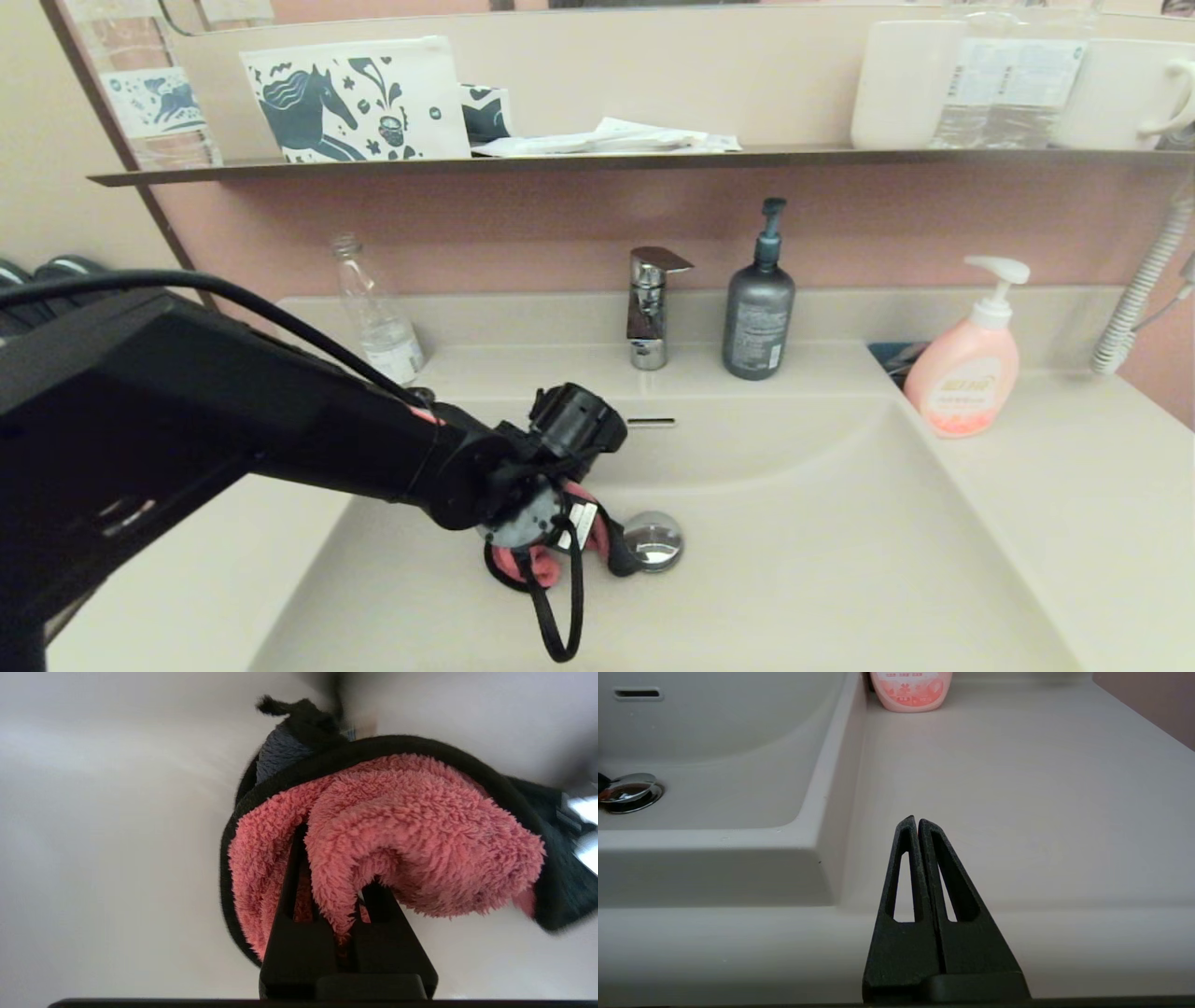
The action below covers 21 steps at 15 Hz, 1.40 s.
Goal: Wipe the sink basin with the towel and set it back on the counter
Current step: Wipe the sink
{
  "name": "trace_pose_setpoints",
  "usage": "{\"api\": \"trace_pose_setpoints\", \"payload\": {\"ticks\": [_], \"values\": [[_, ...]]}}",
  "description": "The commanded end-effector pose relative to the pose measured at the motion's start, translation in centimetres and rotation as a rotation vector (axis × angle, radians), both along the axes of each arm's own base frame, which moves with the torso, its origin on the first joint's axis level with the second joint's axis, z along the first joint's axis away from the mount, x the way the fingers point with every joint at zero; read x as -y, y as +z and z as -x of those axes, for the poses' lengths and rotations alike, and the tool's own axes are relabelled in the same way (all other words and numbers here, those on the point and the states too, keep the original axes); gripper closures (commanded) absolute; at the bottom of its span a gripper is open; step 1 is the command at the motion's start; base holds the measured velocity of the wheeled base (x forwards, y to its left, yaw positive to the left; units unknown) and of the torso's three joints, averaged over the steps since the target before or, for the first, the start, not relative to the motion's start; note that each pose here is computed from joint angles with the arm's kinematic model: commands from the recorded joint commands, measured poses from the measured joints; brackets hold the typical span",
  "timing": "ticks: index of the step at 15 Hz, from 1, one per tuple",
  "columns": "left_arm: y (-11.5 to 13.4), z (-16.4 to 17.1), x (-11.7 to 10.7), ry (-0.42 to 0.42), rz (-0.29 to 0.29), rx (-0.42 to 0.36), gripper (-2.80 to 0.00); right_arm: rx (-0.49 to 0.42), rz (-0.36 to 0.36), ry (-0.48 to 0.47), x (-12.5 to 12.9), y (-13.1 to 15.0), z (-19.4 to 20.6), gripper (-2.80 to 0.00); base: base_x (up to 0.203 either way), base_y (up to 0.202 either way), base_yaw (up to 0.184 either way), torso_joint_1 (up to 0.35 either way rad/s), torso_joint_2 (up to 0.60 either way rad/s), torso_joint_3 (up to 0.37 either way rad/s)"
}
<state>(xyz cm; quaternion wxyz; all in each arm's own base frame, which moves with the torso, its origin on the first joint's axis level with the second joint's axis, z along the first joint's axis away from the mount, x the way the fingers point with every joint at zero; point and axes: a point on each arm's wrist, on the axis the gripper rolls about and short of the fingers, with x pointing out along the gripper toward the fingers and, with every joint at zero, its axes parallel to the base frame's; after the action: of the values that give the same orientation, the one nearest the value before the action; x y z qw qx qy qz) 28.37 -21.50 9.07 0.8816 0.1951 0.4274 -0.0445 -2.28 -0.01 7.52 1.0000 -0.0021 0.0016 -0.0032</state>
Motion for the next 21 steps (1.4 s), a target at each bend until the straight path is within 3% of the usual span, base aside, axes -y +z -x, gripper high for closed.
{"api": "trace_pose_setpoints", "payload": {"ticks": [1, 4, 8, 10, 15, 21], "values": [[1.5, -0.6, -1.4, 0.023, 0.028, 0.036, 0.00, -0.001, -0.001, 0.000, 0.0, 0.0, 0.0, 0.00, 0.000, 0.000, 0.000, 0.000, 0.00, 0.000], [2.3, -0.8, -2.7, 0.021, 0.084, 0.021, 0.00, -0.001, 0.000, 0.000, 0.0, 0.0, 0.0, 0.00, 0.000, 0.000, 0.000, 0.000, 0.00, 0.000], [-0.4, -1.0, -3.3, 0.012, 0.111, 0.034, 0.00, -0.001, 0.000, 0.000, 0.0, 0.0, 0.0, 0.00, 0.000, 0.000, 0.000, 0.000, 0.00, 0.000], [-1.7, -1.6, -3.1, -0.011, 0.155, 0.043, 0.00, -0.001, 0.000, 0.000, 0.0, 0.0, 0.0, 0.00, 0.000, 0.000, 0.000, 0.000, 0.00, 0.000], [-3.7, -3.3, -2.1, -0.029, 0.169, 0.063, 0.00, -0.001, 0.000, 0.000, 0.0, 0.0, 0.0, 0.00, 0.000, 0.000, 0.000, 0.000, 0.00, 0.000], [-5.6, -4.1, -0.7, -0.043, 0.197, 0.026, 0.00, -0.001, 0.000, 0.000, 0.0, 0.0, 0.0, 0.00, 0.000, 0.000, 0.000, 0.000, 0.00, 0.000]]}}
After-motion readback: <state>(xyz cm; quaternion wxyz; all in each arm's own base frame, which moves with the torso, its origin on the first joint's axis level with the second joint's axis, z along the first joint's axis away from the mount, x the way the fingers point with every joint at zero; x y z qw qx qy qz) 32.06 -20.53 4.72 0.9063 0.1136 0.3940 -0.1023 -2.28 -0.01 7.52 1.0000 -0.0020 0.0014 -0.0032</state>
